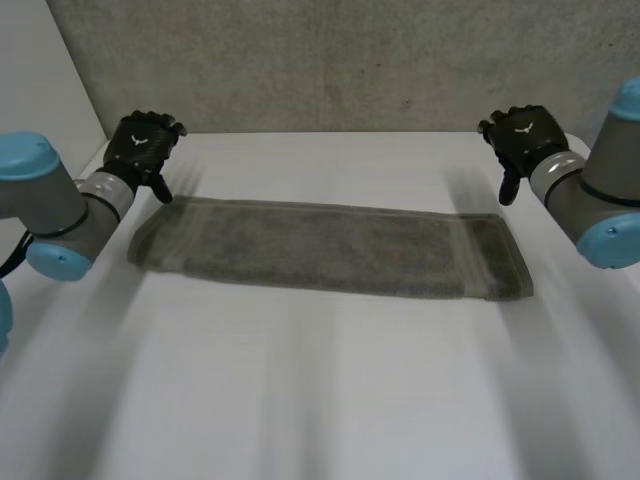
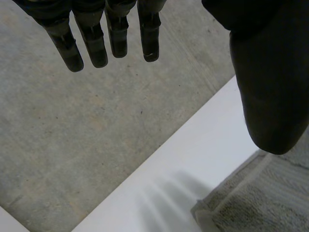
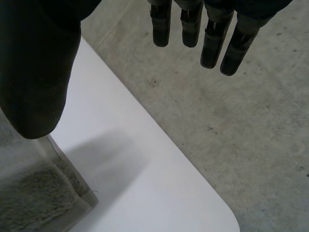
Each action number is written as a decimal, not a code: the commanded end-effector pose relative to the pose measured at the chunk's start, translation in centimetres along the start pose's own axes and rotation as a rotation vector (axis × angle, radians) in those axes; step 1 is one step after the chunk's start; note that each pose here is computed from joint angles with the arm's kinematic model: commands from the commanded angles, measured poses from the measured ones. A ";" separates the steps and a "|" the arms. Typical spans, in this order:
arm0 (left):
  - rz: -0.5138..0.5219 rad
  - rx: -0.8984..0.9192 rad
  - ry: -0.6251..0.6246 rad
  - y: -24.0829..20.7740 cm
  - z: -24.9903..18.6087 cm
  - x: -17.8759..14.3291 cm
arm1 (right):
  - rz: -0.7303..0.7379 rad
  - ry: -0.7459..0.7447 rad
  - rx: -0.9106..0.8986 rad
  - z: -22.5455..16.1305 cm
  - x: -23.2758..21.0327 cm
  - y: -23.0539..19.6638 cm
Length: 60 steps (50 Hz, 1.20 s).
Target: Fold the towel.
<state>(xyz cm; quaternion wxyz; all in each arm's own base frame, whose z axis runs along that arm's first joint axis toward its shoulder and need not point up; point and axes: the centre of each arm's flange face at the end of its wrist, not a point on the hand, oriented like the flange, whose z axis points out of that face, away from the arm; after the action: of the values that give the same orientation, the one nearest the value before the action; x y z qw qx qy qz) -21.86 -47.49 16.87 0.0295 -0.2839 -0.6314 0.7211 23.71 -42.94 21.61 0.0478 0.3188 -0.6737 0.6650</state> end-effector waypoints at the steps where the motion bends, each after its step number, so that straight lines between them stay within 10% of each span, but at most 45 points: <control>1: -0.052 -0.049 0.018 -2.1 -2.7 0.0 | 0.055 -0.042 -0.079 -4.8 -0.2 -0.5; 18: -0.257 -0.204 0.100 -3.0 -11.3 5.1 | 0.082 -0.129 -0.312 -8.1 -3.2 7.2; 60: -0.260 -0.224 0.083 -0.9 -13.2 6.4 | 0.141 -0.054 -0.316 -6.6 2.8 12.9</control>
<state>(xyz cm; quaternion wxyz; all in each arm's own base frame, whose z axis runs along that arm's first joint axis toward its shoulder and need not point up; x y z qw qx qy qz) -21.69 -32.96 14.81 0.1179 -0.2319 -0.7380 0.6227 15.65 -37.61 11.64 0.0052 0.2981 -0.7882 0.5383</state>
